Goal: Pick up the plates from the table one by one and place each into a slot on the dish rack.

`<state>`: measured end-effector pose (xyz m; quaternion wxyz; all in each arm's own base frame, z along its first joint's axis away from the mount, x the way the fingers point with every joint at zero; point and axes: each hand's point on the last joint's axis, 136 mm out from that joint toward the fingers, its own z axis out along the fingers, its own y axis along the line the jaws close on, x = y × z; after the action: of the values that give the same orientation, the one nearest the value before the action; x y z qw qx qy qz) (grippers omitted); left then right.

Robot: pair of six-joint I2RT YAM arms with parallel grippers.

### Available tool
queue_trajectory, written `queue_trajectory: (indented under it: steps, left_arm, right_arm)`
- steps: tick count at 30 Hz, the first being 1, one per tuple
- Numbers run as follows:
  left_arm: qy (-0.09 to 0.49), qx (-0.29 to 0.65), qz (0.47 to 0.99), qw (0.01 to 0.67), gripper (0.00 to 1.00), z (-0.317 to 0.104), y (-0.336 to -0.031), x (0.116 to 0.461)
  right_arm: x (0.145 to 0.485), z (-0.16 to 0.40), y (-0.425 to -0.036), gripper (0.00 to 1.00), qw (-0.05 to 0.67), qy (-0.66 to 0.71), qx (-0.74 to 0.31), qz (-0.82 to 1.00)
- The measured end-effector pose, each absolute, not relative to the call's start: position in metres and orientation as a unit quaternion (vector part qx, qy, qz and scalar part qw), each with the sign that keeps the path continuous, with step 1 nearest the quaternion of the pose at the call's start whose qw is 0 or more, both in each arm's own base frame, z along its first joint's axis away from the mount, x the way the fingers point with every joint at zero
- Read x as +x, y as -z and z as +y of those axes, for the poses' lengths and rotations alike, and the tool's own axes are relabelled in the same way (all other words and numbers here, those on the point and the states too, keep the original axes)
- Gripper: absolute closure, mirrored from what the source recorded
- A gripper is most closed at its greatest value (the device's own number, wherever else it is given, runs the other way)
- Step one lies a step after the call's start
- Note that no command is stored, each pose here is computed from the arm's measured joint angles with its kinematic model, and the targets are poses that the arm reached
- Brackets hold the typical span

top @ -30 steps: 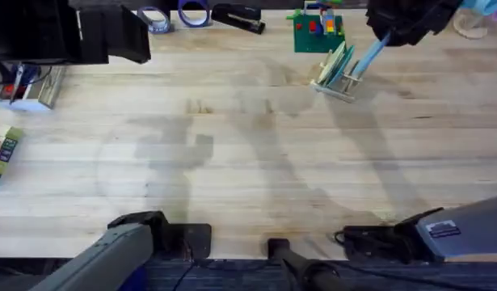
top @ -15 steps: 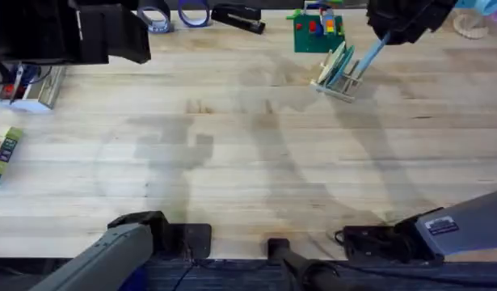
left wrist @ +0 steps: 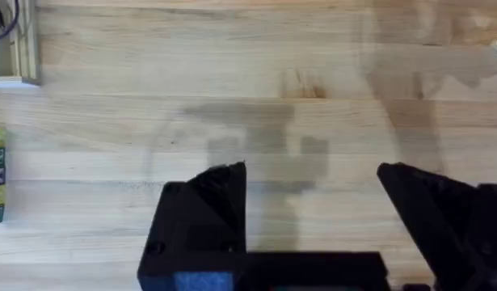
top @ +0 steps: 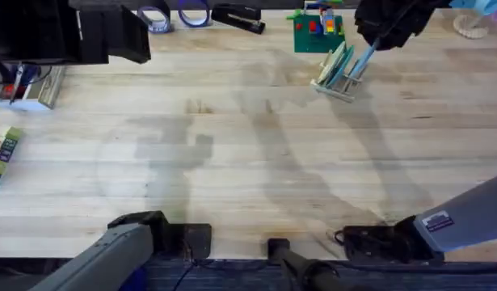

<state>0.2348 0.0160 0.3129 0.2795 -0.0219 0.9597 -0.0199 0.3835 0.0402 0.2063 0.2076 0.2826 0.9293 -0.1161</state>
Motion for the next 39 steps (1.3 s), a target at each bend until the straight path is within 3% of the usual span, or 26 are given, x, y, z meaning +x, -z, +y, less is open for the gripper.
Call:
queue_trajectory:
  steps: [27,39]
  left_arm:
    - [0.019,-0.022,0.96,0.279,0.008,0.016,-0.313,0.235]
    - [0.019,-0.022,0.96,0.279,0.008,0.016,-0.313,0.235]
  right_arm:
    - [0.395,0.032,-0.208,0.971,0.219,0.108,0.27,0.931]
    - [0.409,0.039,-0.176,0.972,0.192,0.109,0.264,0.939]
